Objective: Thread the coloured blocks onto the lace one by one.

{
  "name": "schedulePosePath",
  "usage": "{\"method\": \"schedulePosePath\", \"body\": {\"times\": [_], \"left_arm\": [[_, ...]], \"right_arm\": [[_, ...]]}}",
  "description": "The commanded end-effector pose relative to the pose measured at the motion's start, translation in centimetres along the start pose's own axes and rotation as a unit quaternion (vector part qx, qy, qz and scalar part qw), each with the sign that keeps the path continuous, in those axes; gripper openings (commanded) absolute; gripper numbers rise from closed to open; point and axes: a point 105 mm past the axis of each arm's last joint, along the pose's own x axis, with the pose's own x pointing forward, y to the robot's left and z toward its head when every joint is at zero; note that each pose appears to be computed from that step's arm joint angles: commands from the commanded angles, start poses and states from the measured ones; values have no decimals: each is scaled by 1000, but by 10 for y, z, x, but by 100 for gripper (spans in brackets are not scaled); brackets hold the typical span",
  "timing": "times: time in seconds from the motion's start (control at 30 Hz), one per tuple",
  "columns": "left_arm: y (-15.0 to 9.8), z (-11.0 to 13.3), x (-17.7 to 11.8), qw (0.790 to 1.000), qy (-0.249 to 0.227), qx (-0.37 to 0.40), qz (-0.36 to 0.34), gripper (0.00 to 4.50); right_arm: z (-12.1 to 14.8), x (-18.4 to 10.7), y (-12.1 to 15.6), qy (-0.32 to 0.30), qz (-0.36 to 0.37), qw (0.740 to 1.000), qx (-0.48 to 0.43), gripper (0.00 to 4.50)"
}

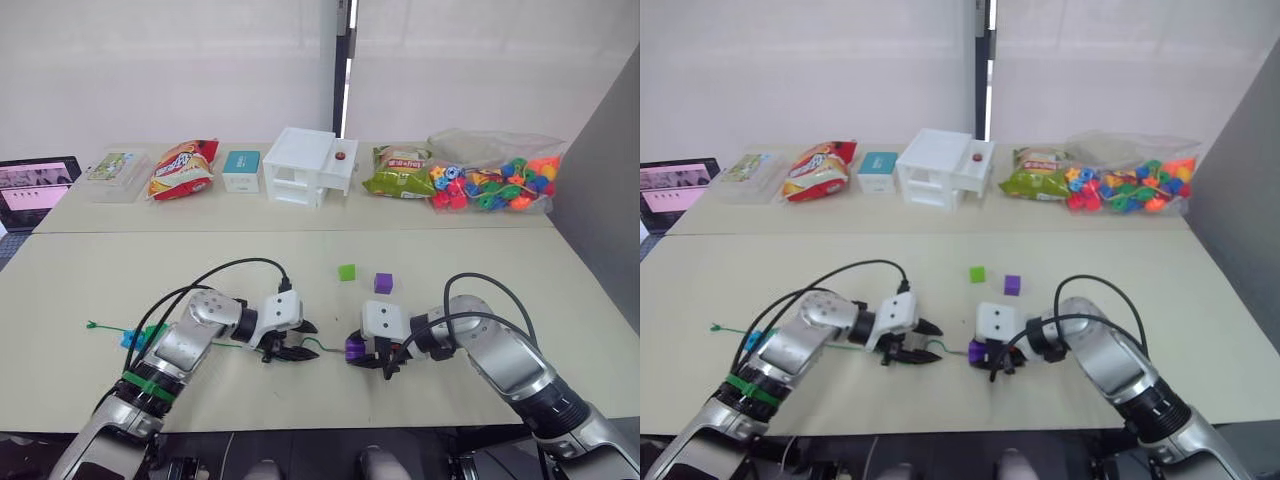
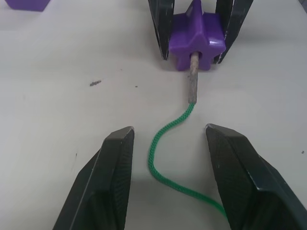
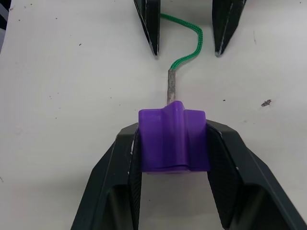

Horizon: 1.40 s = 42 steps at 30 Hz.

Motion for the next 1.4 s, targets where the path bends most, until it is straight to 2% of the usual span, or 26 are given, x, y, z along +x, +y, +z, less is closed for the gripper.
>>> {"method": "schedulePosePath", "body": {"times": [0.03, 0.2, 0.4, 0.77, 0.9, 1.03, 1.2, 1.37, 1.4], "left_arm": [[-2, 0, -1, 1000, 2, 13, -14, 169], [-6, 2, -3, 1000, -7, 14, -24, 2], [-10, 17, 3, 999, -34, 17, -27, 2], [-8, 36, 19, 999, -44, 18, -17, 2], [-14, 51, 31, 997, -64, 16, -32, 2], [-20, 47, 37, 998, -57, 3, -42, 2], [-21, 46, 31, 998, -51, -14, -44, 2], [-16, 42, 21, 998, -39, -18, -34, 148], [-15, 42, 20, 998, -40, -20, -34, 184]], "right_arm": [[5, -2, 1, -5, -5, 1000, -9, 136], [5, -3, 0, -5, -8, 1000, -7, 136], [4, -3, 1, -2, -8, 1000, -4, 136], [2, -3, 1, 2, -11, 1000, -1, 136], [1, -3, 1, 3, -12, 1000, 0, 136], [1, -3, 0, 4, -13, 1000, 1, 136], [1, -2, 0, 4, -14, 1000, 3, 136], [3, -4, -5, -3, -34, 999, 3, 136], [5, -6, -6, -7, -38, 999, 2, 186]]}}
